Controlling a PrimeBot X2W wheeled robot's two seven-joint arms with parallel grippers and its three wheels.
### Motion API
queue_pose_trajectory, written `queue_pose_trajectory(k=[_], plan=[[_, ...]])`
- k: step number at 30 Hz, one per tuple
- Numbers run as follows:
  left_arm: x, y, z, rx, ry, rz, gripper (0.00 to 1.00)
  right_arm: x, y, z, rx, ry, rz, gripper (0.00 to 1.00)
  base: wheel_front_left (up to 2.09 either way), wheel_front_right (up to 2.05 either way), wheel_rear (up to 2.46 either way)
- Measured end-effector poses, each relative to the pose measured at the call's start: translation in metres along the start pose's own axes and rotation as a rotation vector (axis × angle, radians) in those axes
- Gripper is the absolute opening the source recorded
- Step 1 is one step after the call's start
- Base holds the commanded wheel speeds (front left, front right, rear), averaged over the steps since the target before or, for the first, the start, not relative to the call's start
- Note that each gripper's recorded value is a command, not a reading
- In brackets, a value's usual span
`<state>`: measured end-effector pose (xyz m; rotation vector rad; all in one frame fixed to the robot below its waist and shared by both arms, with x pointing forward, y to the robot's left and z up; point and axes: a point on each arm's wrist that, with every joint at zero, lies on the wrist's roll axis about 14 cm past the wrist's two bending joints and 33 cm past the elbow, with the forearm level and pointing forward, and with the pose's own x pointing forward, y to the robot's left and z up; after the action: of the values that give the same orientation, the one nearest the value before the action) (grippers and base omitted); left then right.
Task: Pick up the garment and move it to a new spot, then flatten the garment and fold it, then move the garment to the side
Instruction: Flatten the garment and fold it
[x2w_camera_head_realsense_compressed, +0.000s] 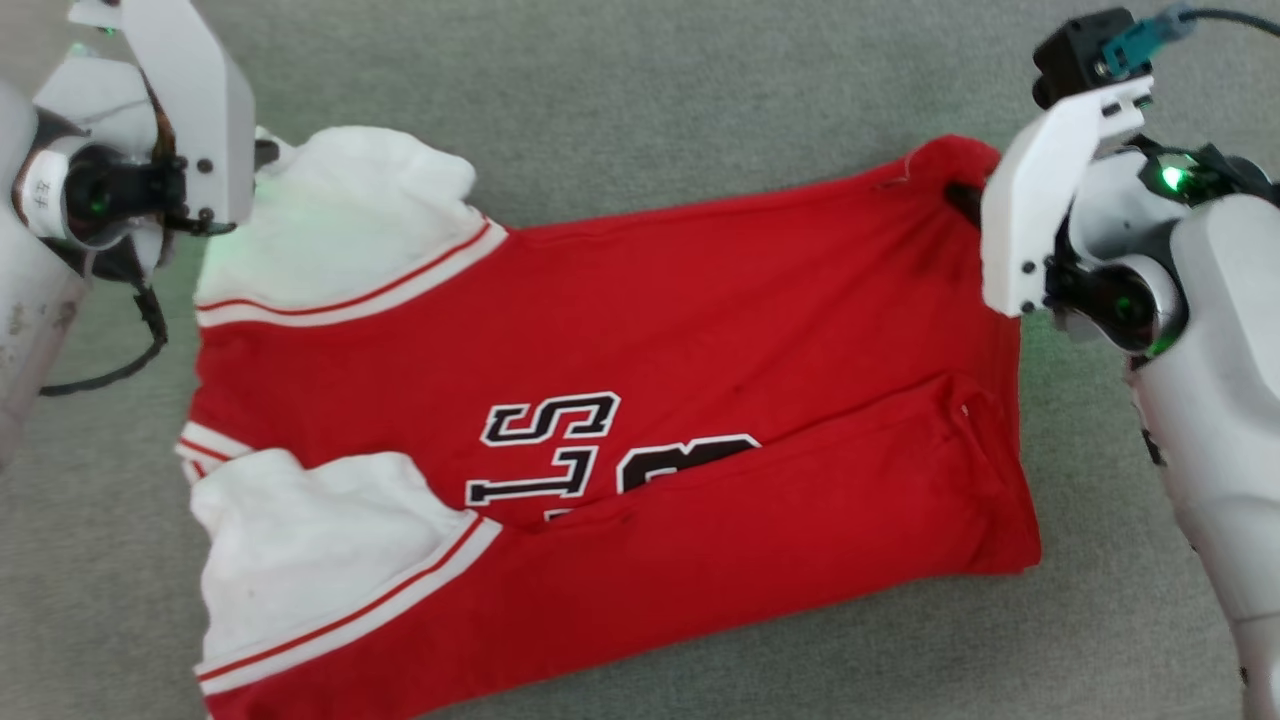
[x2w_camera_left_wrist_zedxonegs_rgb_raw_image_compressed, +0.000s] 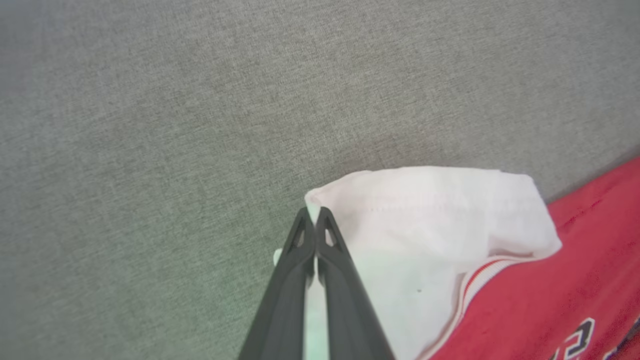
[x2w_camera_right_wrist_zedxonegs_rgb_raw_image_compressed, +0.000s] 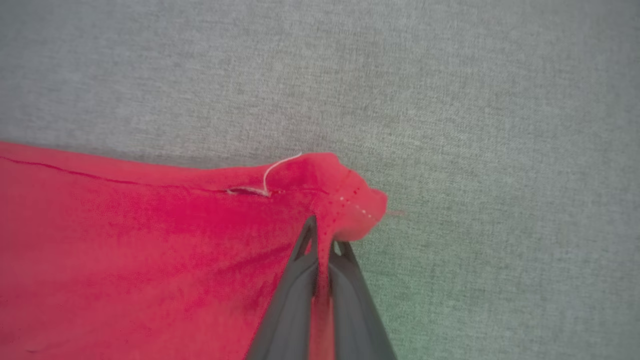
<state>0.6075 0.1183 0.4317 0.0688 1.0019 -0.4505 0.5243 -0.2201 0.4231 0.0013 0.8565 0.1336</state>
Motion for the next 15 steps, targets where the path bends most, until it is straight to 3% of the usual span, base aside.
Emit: queue_pose_trajectory(k=[15], plan=[[-0.097, -0.013, 0.017, 0.128, -0.184, 0.04, 0.0, -0.05, 0.013, 0.02, -0.127, -0.11, 0.042, 0.0, 0.0, 0.0, 0.0]])
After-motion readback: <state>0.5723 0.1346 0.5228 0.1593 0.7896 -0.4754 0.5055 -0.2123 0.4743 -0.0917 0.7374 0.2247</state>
